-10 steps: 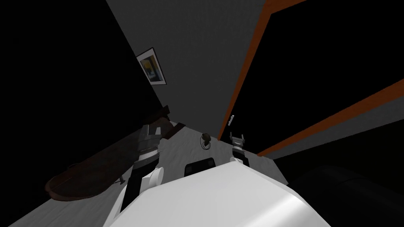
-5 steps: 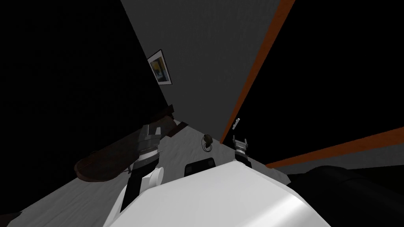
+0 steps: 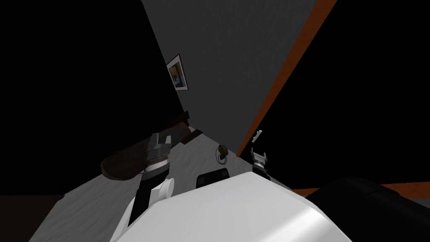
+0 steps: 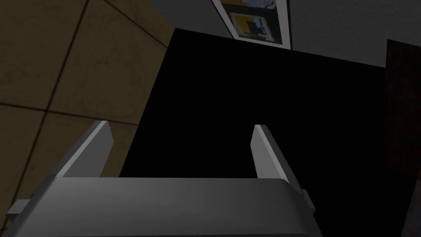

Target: Pull the door open

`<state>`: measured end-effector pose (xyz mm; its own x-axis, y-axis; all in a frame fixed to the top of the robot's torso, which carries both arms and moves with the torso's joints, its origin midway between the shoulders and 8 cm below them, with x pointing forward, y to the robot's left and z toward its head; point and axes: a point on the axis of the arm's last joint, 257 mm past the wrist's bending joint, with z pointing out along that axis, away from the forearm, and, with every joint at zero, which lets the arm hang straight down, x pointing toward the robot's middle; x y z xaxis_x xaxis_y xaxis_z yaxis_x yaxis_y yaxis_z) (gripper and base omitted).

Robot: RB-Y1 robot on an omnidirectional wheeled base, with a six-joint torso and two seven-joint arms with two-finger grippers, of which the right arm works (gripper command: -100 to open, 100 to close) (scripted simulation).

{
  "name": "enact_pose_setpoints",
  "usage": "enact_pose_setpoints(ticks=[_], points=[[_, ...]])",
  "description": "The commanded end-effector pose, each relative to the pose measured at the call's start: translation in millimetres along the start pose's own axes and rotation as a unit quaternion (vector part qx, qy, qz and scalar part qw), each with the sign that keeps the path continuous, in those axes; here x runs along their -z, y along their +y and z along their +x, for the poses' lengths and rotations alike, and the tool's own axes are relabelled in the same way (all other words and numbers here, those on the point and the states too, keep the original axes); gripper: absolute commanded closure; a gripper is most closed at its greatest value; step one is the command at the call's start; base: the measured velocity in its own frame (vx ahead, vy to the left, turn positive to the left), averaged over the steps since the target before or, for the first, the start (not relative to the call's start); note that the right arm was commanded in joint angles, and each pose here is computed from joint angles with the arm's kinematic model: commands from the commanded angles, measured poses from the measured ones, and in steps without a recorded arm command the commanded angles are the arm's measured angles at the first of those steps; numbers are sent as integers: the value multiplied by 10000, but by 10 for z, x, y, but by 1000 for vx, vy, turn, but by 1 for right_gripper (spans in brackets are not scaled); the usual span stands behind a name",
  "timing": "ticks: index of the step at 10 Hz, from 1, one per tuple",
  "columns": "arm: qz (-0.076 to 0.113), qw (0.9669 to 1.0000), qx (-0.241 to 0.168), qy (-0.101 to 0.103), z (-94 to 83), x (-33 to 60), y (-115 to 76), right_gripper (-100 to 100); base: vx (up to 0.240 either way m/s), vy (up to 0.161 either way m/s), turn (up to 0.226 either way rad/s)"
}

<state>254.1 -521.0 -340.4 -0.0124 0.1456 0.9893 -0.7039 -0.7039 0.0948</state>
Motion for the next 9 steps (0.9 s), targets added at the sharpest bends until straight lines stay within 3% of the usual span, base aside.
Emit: enact_pose_setpoints(ticks=[1,2,5,9], points=[[-127,9998,-79,-99,-72,21,136,-100,42,-82,157],[-277,9993,-150,-211,-181,54,290,-100,60,-111,294],[-488,9979,-238,-347,-316,104,500,-100,45,-90,149],[-922,9934,-384,-561,-539,223,924,-100,40,-100,219]])
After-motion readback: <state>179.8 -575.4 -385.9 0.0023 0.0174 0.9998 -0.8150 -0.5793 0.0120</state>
